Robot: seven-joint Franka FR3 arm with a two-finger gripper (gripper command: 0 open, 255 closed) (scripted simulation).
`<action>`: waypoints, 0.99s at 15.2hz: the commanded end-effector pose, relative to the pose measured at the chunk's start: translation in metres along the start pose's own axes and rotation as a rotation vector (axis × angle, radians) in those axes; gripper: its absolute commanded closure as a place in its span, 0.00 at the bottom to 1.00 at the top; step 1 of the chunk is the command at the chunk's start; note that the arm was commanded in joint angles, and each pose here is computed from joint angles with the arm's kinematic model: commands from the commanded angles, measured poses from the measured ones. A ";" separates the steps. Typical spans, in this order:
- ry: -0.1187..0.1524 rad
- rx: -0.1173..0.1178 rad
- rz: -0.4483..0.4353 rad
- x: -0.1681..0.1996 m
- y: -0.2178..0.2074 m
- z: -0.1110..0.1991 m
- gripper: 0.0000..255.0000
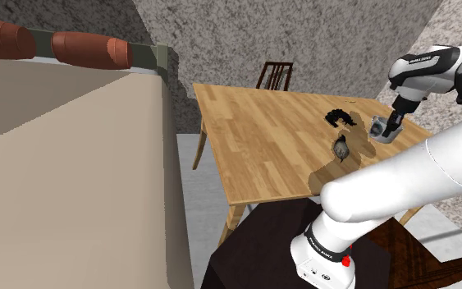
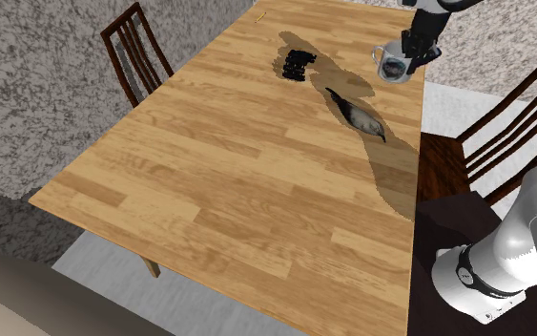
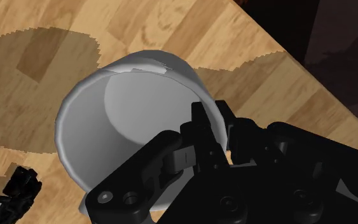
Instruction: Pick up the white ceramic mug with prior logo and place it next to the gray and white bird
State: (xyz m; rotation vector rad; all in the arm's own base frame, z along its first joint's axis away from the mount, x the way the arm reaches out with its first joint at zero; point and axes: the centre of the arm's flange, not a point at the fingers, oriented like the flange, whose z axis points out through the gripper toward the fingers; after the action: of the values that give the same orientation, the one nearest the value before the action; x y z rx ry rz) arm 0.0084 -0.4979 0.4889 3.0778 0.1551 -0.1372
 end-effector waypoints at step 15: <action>-0.001 -0.001 -0.002 -0.139 0.033 0.042 1.00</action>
State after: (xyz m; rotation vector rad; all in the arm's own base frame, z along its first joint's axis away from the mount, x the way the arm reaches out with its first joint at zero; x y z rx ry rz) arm -0.1294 -0.5475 0.4669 3.0779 0.1575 -0.1384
